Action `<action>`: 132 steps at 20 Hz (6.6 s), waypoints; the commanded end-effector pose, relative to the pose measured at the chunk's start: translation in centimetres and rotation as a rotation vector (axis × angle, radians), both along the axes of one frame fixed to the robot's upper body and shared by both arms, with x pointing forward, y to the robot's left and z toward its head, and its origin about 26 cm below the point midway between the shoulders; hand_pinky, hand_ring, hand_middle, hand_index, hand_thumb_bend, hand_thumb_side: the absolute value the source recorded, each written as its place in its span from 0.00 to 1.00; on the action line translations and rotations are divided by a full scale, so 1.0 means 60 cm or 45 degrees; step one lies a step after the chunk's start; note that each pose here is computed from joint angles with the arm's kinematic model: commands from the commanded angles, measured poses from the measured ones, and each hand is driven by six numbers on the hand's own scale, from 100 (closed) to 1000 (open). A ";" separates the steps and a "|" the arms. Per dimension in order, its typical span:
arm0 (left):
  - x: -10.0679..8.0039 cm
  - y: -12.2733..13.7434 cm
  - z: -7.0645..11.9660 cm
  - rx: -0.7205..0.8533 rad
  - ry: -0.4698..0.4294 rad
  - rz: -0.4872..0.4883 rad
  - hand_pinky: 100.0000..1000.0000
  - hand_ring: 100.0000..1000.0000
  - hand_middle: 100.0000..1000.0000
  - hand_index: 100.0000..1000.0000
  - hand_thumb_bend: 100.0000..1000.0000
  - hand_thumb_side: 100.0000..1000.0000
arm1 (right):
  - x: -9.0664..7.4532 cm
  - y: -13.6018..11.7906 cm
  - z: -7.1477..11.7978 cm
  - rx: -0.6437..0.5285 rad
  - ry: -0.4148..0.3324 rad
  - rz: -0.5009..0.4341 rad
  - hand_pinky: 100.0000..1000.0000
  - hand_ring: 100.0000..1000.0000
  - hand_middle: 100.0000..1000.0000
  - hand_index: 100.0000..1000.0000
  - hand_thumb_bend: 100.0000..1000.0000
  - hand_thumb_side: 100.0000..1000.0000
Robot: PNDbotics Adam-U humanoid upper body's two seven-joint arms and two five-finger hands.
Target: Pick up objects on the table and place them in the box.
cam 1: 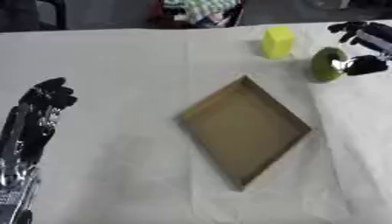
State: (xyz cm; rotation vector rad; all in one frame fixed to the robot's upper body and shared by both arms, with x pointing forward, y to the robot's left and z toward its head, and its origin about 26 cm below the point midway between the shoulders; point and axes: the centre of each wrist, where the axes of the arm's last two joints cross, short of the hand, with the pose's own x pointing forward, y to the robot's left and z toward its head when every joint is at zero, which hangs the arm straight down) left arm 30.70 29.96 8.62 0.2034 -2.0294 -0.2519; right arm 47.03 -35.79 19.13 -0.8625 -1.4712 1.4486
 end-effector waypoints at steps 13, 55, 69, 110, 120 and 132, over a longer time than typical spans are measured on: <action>0.002 0.004 0.013 0.032 -0.025 -0.011 0.68 0.59 0.56 0.77 0.35 0.64 | 0.017 -0.007 -0.027 -0.166 -0.004 -0.172 0.78 0.84 0.92 1.00 0.00 0.40; 0.002 0.004 0.012 0.032 -0.011 -0.013 0.68 0.59 0.56 0.78 0.28 0.67 | -0.020 0.232 0.040 -0.163 -0.171 0.716 0.63 0.57 0.24 0.41 0.00 0.12; 0.002 0.004 0.012 0.035 -0.010 -0.012 0.68 0.60 0.56 0.78 0.30 0.70 | -0.042 0.229 0.061 -0.255 -0.151 0.800 0.76 0.79 0.87 0.99 0.00 0.24; 0.012 -0.020 0.020 0.019 -0.028 -0.096 0.69 0.60 0.56 0.78 0.26 0.71 | 0.091 0.229 0.076 0.148 -0.282 -0.430 0.94 0.99 0.97 1.00 0.00 0.48; 0.013 -0.022 0.020 0.017 -0.027 -0.105 0.69 0.60 0.56 0.78 0.26 0.71 | 0.091 0.208 0.035 0.088 -0.311 -0.589 1.00 1.00 0.97 1.00 0.00 0.39; 0.014 -0.025 0.021 0.014 -0.031 -0.113 0.69 0.60 0.56 0.78 0.25 0.71 | 0.090 0.196 0.004 0.125 -0.268 -0.663 0.98 0.99 0.96 1.00 0.00 0.49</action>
